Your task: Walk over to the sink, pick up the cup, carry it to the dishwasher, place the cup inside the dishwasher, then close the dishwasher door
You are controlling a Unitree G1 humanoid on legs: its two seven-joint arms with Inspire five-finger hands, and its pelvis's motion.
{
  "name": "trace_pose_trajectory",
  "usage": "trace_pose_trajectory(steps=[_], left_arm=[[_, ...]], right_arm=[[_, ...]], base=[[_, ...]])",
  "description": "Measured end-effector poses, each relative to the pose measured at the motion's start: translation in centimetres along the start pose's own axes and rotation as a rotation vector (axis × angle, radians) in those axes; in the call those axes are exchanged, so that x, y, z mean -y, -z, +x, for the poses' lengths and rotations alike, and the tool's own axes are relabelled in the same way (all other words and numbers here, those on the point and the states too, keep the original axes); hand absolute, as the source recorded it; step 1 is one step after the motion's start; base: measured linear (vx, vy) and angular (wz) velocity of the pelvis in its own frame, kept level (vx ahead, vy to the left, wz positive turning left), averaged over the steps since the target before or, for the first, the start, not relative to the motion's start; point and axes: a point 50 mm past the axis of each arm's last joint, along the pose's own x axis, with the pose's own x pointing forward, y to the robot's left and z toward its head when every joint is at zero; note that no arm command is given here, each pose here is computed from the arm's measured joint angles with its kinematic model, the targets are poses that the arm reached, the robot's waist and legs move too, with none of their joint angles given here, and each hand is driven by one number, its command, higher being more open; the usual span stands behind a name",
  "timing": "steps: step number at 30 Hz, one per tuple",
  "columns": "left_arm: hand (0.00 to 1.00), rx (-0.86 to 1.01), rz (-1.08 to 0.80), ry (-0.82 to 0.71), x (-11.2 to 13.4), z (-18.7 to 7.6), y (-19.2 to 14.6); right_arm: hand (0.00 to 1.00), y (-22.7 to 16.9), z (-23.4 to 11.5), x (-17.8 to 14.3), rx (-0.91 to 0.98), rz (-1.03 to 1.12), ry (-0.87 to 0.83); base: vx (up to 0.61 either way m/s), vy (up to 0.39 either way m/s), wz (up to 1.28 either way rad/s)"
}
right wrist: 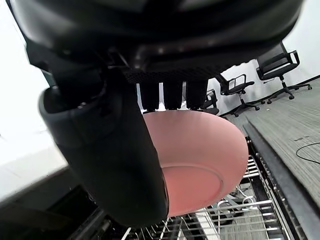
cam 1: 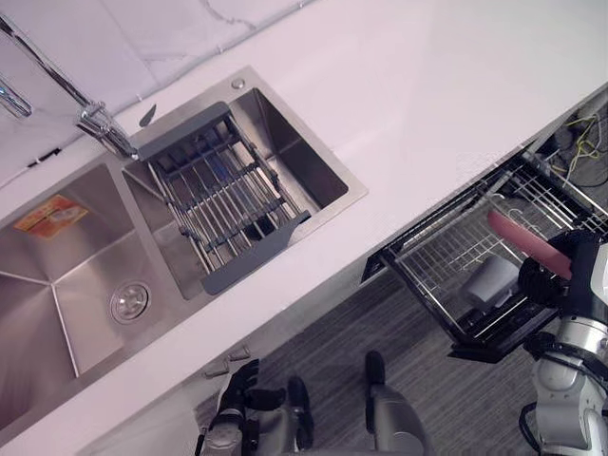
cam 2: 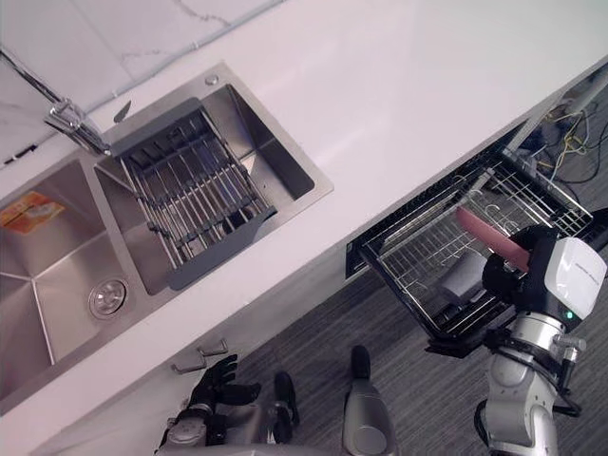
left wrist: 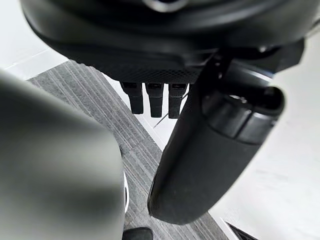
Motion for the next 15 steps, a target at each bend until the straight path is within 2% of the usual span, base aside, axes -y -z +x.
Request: trace_pose_trajectory(steps=[8, 15], left_arm=[[0.9, 0.052, -0.014, -0.019, -0.2, 0.3, -1.3], [0.9, 0.076, -0.033, -0.025, -0.3, 0.4, -1.9]], right_arm=[[0.3, 1.2, 1.3, -1.3, -0.086, 0.056, -0.029], [0.3, 0.9, 3.6, -0.4, -0.065, 0.053, 0.004]], base=[[0.01, 0.001, 0.02], [-0.01, 0.001, -0.06]])
